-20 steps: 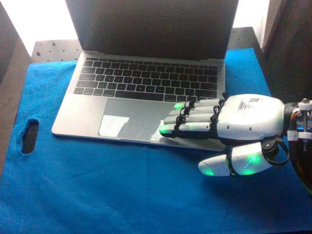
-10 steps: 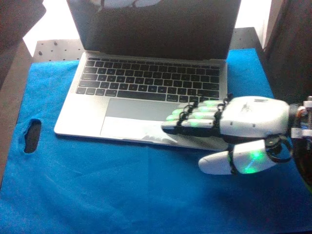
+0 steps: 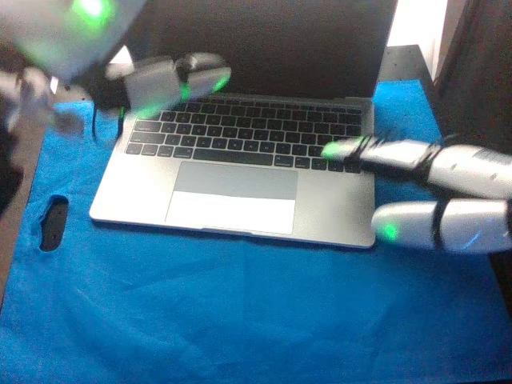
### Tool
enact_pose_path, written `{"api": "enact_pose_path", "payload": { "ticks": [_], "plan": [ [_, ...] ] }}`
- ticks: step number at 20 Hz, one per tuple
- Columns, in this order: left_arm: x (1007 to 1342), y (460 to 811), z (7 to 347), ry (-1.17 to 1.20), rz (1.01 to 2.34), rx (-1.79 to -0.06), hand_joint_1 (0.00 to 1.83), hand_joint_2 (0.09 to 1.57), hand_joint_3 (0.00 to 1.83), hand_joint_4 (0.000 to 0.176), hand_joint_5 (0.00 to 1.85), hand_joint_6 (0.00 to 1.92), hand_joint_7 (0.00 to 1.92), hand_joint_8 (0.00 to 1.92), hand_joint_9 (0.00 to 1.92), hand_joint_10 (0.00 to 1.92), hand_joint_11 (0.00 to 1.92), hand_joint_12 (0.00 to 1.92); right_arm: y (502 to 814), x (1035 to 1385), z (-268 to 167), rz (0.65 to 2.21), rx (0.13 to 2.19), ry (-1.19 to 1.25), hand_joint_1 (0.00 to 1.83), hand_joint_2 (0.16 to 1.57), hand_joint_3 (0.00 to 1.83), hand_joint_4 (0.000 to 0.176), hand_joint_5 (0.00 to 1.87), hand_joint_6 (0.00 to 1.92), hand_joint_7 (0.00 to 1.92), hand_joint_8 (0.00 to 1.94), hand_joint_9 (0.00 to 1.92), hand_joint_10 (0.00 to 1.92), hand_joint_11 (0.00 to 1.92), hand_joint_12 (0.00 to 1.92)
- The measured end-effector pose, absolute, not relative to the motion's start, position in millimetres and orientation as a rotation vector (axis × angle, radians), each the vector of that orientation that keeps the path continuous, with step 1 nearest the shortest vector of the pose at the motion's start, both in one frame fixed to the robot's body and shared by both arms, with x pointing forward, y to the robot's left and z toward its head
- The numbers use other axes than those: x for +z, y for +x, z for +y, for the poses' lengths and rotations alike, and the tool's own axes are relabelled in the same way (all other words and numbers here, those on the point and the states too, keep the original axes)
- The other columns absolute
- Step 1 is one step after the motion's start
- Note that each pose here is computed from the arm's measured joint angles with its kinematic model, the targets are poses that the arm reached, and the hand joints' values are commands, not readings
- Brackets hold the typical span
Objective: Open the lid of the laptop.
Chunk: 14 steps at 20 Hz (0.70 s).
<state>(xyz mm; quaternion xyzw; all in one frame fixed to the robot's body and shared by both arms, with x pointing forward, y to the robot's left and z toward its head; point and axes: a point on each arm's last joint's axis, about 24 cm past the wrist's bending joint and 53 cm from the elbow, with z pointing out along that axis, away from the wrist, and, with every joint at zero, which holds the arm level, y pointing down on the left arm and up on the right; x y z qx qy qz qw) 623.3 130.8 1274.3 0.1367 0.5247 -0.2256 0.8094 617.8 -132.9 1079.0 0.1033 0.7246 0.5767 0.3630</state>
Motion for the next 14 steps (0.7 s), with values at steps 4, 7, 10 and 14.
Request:
{"api": "enact_pose_path", "payload": {
  "ticks": [4,7,10,14],
  "plan": [
    [1264,622,158,0.111,1.145,-0.654,0.63,1.05,0.01,0.0,0.01,0.0,0.0,0.0,0.0,0.0,0.0,0.0,618,1113,-178,1.686,1.479,0.362,0.0,1.31,0.0,0.073,0.0,0.0,0.0,0.0,0.0,0.0,0.0,0.0],
    [1237,620,168,0.034,1.225,-0.803,0.6,1.11,0.02,0.0,0.0,0.0,0.0,0.0,0.0,0.0,0.0,0.0,617,1139,-208,1.534,1.488,0.432,0.0,1.3,0.0,0.094,0.03,0.01,0.0,0.0,0.0,0.0,0.0,0.0],
    [1204,630,190,-0.146,1.293,-1.052,0.59,1.1,0.01,0.0,0.0,0.0,0.0,0.0,0.0,0.0,0.0,0.0,611,1152,-230,1.437,1.488,0.479,0.0,1.33,0.01,0.04,0.03,0.01,0.0,0.0,0.0,0.0,0.0,0.0],
    [1178,634,198,-0.236,1.36,-1.069,0.45,1.09,0.0,0.0,0.07,0.02,0.0,0.0,0.0,0.0,0.0,0.0,613,1158,-253,1.379,1.448,0.526,0.0,1.35,0.01,0.0,0.03,0.01,0.0,0.0,0.0,0.0,0.0,0.0]
  ]
}}
